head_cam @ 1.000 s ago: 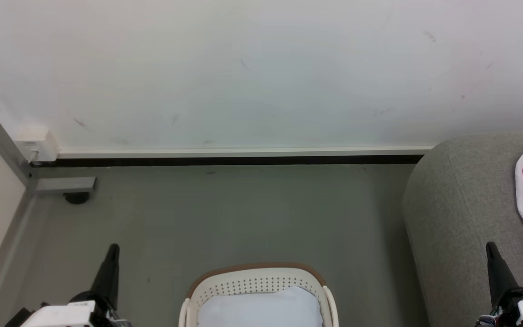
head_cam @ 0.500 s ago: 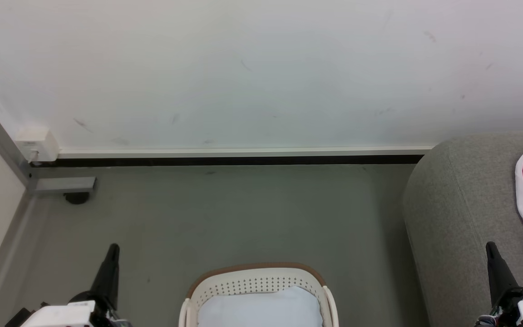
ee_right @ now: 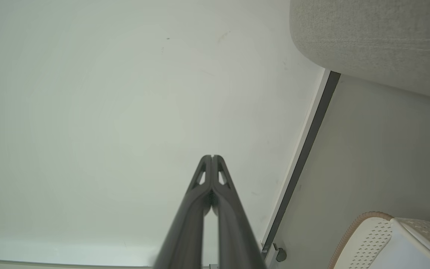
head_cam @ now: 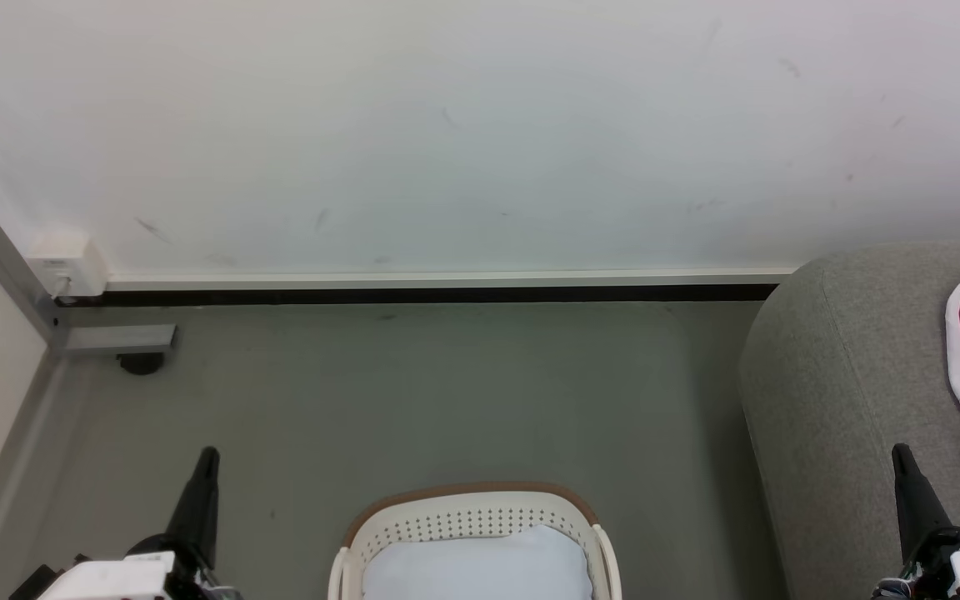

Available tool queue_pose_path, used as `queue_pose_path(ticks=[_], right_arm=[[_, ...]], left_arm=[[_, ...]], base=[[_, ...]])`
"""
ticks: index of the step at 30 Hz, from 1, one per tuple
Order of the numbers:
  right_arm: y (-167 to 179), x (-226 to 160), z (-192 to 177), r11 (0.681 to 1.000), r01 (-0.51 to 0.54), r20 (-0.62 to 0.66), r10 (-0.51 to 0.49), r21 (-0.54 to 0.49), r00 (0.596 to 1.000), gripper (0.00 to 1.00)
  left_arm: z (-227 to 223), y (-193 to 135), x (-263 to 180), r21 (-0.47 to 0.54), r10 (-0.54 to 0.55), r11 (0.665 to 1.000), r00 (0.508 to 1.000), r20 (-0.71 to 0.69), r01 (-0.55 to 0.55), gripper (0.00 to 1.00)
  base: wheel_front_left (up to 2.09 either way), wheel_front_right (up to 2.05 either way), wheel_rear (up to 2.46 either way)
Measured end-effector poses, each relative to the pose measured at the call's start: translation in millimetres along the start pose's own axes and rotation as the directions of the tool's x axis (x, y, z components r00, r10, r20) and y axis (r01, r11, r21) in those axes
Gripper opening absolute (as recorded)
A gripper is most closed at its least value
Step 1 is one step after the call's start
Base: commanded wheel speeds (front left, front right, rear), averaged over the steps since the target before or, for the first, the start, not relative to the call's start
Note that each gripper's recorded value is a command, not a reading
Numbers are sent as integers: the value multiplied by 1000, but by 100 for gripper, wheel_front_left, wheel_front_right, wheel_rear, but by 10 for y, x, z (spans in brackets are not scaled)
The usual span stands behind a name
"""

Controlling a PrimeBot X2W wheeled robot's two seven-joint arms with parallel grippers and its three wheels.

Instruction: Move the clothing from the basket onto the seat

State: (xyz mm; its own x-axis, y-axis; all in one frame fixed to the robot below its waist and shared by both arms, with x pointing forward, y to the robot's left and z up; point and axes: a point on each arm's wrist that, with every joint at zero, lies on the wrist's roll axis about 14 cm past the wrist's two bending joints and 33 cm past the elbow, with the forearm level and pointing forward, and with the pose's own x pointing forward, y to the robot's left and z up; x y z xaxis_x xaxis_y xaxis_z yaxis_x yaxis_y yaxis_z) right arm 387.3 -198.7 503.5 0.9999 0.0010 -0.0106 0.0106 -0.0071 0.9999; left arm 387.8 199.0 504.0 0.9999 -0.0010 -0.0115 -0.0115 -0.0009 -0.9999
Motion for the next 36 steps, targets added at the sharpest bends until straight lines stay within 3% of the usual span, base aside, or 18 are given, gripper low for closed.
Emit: queue_pose_path(ticks=[36], right_arm=[[0,0,1,1000,0,0,0,0,1000,0]], left_arm=[[0,0,0,0,0,1000,1000,0,0,0]], base=[[0,0,0]])
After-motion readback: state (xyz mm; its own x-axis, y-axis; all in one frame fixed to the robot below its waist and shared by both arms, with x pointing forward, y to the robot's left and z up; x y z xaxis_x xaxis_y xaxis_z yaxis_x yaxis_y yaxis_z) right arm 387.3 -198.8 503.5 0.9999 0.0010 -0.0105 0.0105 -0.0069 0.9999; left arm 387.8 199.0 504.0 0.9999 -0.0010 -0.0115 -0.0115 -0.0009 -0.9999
